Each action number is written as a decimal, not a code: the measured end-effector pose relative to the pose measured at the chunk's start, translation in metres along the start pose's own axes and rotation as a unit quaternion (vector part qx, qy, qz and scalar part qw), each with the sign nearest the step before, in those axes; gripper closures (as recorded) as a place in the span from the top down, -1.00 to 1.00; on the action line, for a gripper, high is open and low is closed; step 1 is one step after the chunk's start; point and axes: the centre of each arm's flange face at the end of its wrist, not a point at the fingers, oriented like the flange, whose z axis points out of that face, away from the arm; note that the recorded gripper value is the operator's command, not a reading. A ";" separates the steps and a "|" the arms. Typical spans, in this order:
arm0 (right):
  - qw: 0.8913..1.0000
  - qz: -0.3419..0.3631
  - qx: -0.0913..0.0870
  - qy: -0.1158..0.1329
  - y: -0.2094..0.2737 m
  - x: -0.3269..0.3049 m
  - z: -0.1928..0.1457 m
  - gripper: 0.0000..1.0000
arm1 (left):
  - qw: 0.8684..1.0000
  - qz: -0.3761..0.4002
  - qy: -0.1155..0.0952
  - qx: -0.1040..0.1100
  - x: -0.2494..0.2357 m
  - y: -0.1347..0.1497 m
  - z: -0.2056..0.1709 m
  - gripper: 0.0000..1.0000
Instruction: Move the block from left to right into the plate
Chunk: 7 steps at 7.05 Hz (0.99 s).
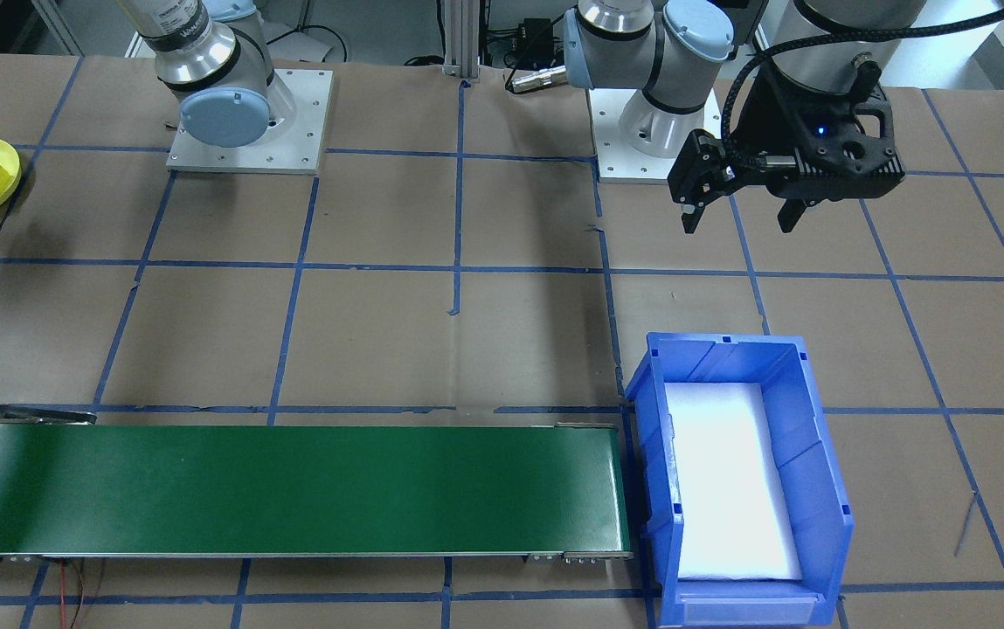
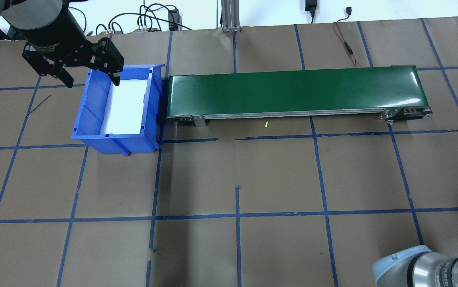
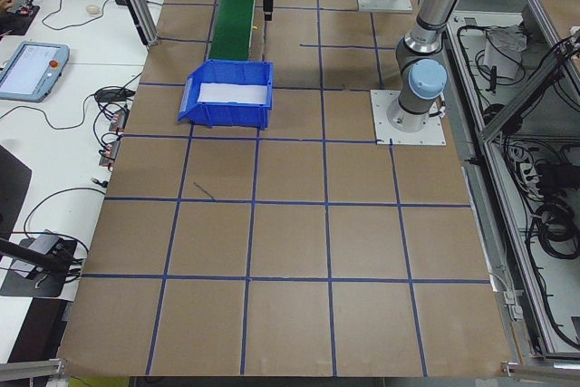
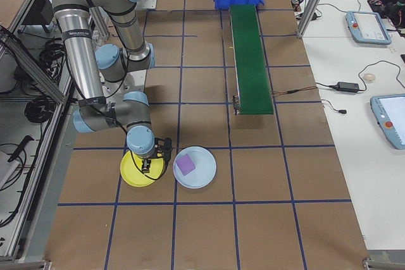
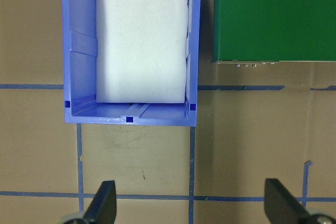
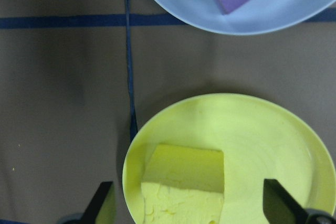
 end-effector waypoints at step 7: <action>0.990 -0.043 0.115 0.069 -0.248 -0.376 -0.127 1.00 | 1.000 -0.001 0.000 0.000 0.000 0.000 0.000 1.00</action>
